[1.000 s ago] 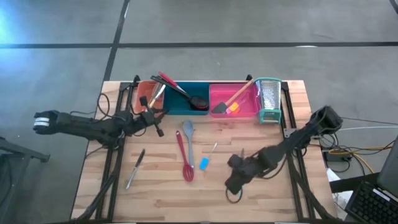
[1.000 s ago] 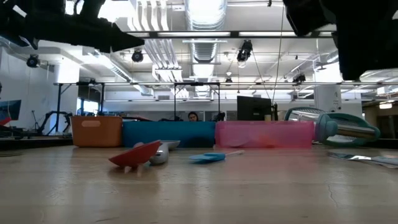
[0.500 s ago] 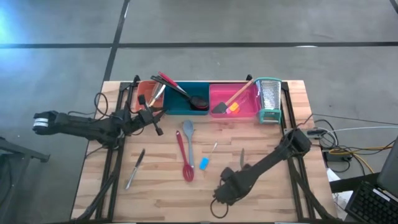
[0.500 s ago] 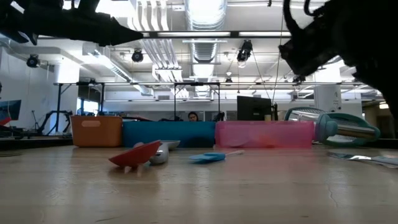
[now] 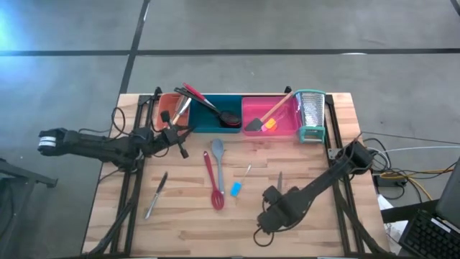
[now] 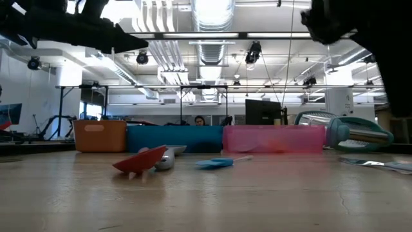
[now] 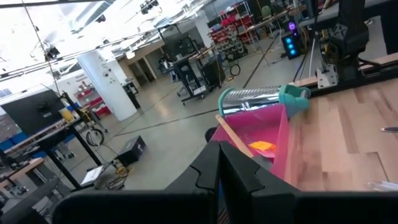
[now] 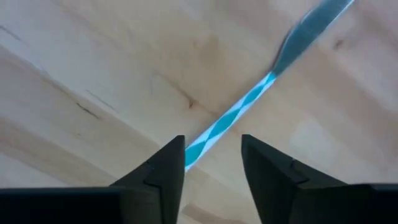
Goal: Pick & Place Kitchen Items
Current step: Put the white patterned knife into the orange bin
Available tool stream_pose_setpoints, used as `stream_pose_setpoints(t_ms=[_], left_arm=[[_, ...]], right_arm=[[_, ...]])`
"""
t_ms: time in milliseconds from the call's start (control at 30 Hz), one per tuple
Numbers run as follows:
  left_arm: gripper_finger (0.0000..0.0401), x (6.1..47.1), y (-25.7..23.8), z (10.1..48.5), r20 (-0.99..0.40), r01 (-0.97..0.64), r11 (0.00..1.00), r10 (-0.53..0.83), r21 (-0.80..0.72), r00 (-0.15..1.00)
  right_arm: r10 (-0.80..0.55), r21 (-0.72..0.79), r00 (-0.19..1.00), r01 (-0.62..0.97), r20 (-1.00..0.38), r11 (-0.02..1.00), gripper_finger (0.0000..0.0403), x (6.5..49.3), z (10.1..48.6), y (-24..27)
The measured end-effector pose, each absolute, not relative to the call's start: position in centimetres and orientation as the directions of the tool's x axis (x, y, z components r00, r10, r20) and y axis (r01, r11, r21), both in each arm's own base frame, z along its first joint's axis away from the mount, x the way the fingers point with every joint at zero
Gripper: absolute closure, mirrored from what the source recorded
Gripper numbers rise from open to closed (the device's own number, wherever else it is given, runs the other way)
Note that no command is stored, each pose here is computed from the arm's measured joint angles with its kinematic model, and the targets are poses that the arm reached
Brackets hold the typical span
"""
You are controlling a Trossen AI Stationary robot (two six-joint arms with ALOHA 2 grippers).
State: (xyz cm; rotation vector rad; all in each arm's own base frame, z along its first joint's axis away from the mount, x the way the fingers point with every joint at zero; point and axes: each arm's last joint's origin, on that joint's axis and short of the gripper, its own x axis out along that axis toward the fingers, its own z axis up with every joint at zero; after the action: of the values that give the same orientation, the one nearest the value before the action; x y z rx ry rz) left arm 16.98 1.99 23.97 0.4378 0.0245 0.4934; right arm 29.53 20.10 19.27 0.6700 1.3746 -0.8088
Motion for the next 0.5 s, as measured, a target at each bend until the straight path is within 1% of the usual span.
stream_pose_setpoints(t_ms=[100,167,267,433,500], left_arm=[[0.0389,17.0,2.0,24.0,0.081,-0.454,0.793,0.464,0.407,0.882],[0.0389,17.0,2.0,24.0,0.081,-0.455,0.795,0.464,0.401,0.882],[0.0389,17.0,2.0,24.0,0.081,-0.455,0.796,0.464,0.399,0.882],[0.0389,17.0,2.0,23.9,0.078,-0.454,0.798,0.464,0.396,0.883],[0.0389,17.0,2.0,23.9,0.073,-0.452,0.798,0.464,0.398,0.883]], right_arm=[[-0.057,-0.03,0.003,0.828,-0.998,0.56,0.023,29.1,18.0,20.2],[-0.034,0.005,0.029,0.832,-0.999,0.555,0.0214,29.1,17.3,20.3],[-0.016,0.007,0.019,0.834,-1.0,0.552,0.0196,28.7,16.3,20.1],[-0.006,-0.023,-0.023,0.847,-1.0,0.532,0.018,27.9,14.8,19.8],[0.005,-0.005,-0.008,0.85,-1.0,0.526,0.0179,27.8,14.2,19.7]])
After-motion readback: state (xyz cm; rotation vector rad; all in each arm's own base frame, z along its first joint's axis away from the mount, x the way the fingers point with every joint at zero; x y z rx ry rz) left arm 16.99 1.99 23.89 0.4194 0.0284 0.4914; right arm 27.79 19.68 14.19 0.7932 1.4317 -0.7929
